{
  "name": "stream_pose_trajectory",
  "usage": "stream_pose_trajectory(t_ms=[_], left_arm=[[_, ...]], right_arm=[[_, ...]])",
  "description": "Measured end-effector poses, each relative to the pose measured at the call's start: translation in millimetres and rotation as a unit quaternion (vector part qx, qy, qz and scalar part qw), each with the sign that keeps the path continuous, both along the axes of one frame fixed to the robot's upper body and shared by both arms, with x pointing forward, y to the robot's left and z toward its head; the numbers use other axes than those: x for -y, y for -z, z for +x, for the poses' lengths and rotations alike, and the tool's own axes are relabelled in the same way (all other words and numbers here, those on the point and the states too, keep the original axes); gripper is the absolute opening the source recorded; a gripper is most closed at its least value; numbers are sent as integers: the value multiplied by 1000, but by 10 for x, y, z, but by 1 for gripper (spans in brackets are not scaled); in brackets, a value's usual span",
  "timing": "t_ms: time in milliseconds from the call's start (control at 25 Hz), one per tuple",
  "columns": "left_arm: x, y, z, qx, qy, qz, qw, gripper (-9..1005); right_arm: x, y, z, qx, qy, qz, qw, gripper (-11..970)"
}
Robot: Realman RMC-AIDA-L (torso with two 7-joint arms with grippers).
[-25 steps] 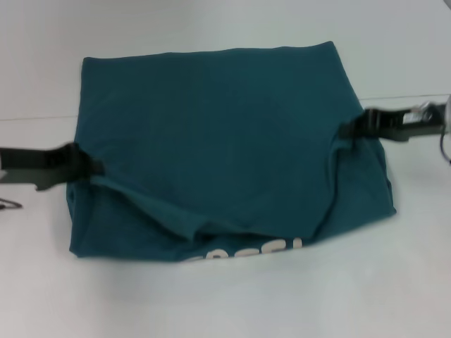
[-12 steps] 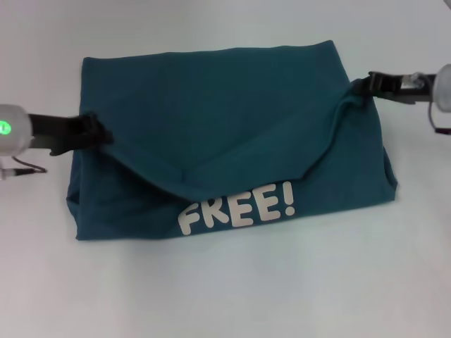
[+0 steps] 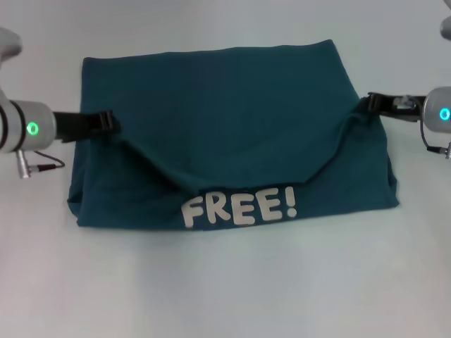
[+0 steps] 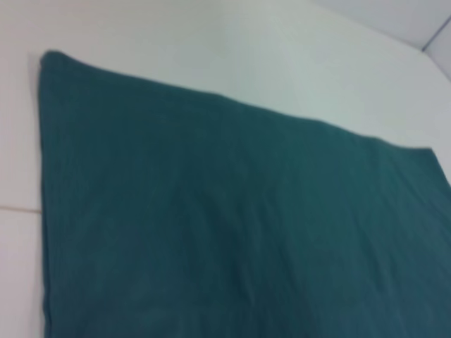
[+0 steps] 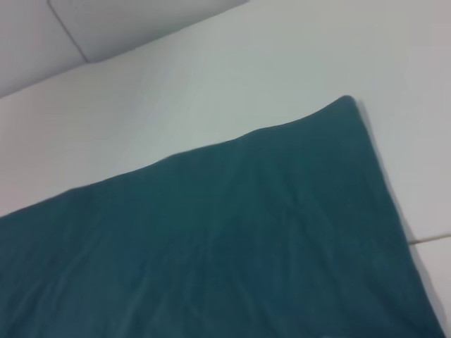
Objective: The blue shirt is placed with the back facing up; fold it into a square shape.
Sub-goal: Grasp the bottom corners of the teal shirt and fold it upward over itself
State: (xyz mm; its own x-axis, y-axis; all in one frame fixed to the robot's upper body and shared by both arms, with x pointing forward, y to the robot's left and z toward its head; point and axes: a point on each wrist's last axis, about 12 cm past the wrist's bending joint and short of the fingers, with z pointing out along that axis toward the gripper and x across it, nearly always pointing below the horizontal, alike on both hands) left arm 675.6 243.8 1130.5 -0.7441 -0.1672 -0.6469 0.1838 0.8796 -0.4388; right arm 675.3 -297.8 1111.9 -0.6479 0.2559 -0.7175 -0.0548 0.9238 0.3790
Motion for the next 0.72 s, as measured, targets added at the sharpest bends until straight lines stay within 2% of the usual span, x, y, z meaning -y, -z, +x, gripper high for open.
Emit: stream_pose_trajectory(t_ms=[200,360,520,720], left_arm=[[-70,-118,48,20,-29,-10,999,20],[-52,-135,81,25,-29,-4,999,20],[9,-97,106,31,-23,13,999,20],[-9,3,90,25,-37,18,999,20]], right_arm=[[58,-94,30,20,14,15,1000,26],[52,-130,73,31,22,6,999,26],[-13,-66,92,29,21,-18,999,26],[-64,-21,115,33,15,-52,998,27]])
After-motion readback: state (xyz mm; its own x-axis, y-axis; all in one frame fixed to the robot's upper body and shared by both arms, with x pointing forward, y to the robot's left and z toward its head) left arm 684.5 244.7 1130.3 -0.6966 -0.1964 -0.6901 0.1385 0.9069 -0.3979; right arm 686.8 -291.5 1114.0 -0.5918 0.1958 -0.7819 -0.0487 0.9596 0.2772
